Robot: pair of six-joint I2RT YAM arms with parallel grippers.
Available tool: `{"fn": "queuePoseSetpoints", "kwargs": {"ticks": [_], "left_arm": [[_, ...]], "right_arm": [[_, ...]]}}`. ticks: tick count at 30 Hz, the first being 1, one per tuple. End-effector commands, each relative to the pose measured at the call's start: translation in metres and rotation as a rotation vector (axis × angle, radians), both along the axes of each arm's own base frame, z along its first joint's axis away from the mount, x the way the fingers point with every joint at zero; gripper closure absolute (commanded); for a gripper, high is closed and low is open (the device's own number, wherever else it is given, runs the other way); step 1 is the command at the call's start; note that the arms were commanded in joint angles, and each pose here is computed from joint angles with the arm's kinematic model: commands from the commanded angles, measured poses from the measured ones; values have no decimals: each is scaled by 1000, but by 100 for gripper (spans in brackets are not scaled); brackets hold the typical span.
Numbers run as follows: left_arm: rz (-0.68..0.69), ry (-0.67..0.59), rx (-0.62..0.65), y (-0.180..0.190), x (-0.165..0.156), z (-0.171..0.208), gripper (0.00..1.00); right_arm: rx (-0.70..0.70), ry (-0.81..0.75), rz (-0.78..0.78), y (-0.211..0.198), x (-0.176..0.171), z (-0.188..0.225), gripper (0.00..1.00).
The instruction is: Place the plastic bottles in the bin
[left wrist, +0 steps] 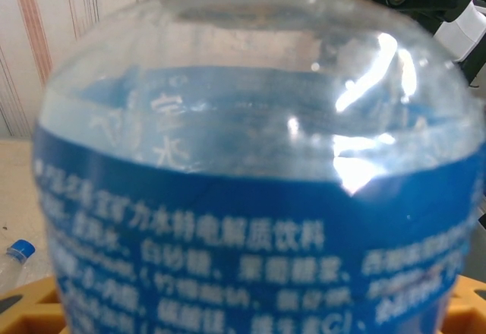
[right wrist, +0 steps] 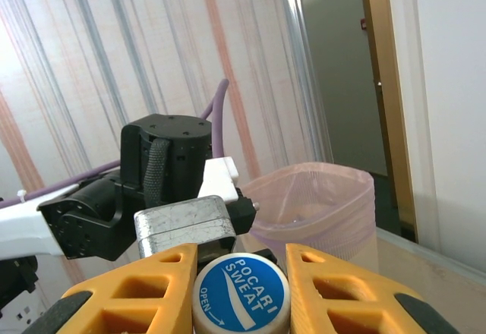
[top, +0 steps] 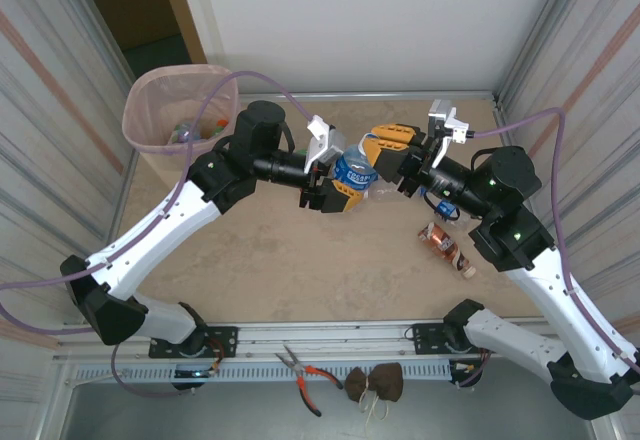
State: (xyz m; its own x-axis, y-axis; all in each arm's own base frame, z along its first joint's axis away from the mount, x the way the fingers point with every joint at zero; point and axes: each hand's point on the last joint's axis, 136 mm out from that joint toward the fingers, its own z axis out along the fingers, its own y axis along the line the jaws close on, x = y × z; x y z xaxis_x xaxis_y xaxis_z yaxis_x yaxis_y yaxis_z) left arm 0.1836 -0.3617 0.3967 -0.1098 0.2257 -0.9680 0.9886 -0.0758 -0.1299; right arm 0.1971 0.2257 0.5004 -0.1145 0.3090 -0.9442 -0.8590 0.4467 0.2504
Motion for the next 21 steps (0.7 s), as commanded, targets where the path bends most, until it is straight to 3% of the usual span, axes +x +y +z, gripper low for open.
{"fn": "queuePoseSetpoints", "kwargs": {"ticks": [1, 3, 8, 14, 21], "left_arm": [[0, -35, -19, 2, -4, 15, 43], [17, -46, -12, 3, -2, 16, 43], [82, -73, 20, 9, 4, 15, 43], [226, -95, 62, 26, 28, 18, 43], [528, -31, 110, 80, 80, 26, 44]], "right_arm": [[22, -59, -20, -9, -10, 18, 71], [22, -58, -28, -11, -11, 18, 54], [16, -58, -60, -18, -13, 16, 32], [4, -60, -110, -28, -14, 14, 26], [7, -76, -156, -38, -15, 15, 25]]}}
